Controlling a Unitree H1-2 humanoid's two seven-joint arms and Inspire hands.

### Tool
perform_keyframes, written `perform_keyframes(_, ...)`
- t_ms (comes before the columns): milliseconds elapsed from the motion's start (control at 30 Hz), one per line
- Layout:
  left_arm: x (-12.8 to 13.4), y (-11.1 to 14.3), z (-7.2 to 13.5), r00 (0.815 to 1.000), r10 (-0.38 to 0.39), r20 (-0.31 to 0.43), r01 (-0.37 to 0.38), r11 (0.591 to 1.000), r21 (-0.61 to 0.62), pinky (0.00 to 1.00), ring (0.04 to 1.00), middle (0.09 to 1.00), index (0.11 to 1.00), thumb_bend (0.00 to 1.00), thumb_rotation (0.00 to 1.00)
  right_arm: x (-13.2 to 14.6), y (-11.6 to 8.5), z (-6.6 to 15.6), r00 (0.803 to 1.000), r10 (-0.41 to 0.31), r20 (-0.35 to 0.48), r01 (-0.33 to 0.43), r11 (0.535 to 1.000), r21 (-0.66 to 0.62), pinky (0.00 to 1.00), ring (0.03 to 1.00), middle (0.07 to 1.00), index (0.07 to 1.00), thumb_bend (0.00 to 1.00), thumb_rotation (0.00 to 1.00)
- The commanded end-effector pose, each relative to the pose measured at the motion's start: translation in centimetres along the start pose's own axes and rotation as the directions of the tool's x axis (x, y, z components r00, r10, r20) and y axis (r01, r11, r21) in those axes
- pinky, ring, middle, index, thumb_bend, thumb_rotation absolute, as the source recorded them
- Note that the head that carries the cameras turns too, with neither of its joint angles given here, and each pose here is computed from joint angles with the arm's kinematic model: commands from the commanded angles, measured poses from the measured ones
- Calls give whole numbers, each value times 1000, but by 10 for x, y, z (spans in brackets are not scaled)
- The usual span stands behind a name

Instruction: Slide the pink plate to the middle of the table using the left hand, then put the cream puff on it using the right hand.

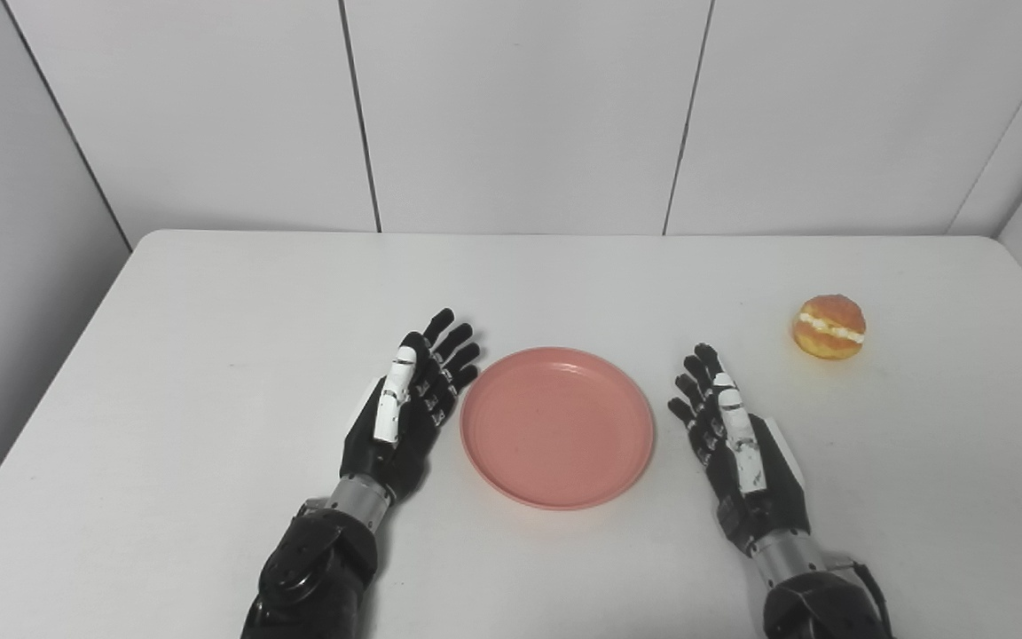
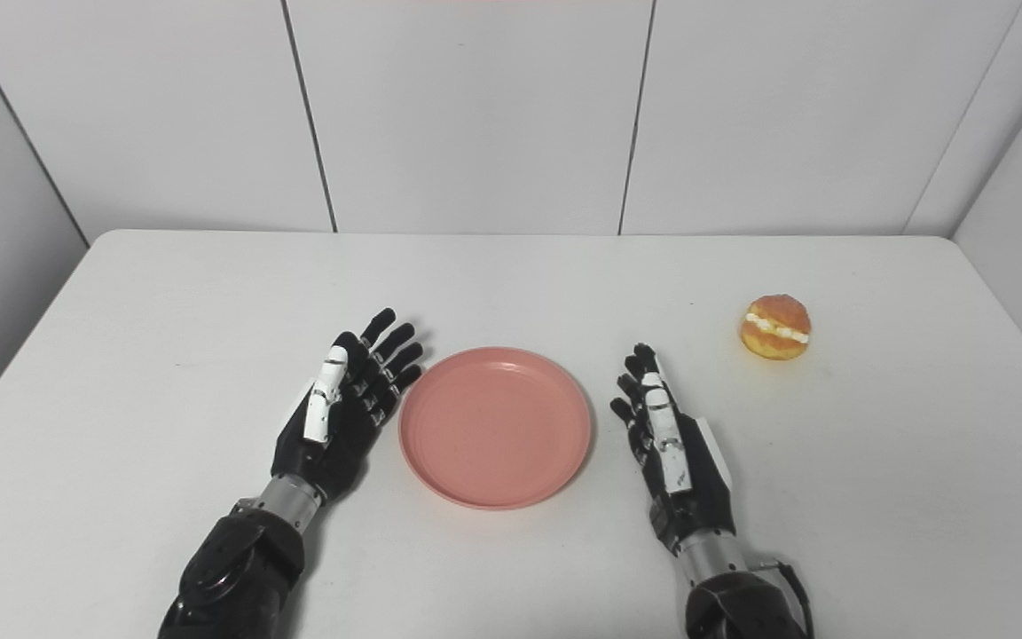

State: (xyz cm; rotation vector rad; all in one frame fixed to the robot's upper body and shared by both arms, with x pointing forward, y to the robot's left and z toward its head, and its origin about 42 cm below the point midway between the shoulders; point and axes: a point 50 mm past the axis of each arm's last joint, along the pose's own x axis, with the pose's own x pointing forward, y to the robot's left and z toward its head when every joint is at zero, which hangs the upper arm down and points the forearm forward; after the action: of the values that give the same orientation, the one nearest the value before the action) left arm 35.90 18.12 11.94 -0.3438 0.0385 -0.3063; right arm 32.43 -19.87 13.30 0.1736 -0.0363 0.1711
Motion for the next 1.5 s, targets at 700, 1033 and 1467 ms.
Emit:
perform_keyframes(700,-23,26,-53,984,105,-146,-109,994,-18,971,954,960,959,429,1000,40,-27,97,963,-22,270,89,967,-238,929,915,932,939,498,954)
perform_keyframes(1033,-25,31,-57,981,115,-156,-121,992,-29,979,963,966,962,400,1000,53,-39,134,934,-27,357,210,849,-485,857,861,920,932,597,907)
perform_keyframes(1467,-27,37,-61,982,107,-153,-113,993,-36,1000,976,977,971,392,1000,62,-65,168,902,-17,431,368,550,-750,793,861,920,931,698,773)
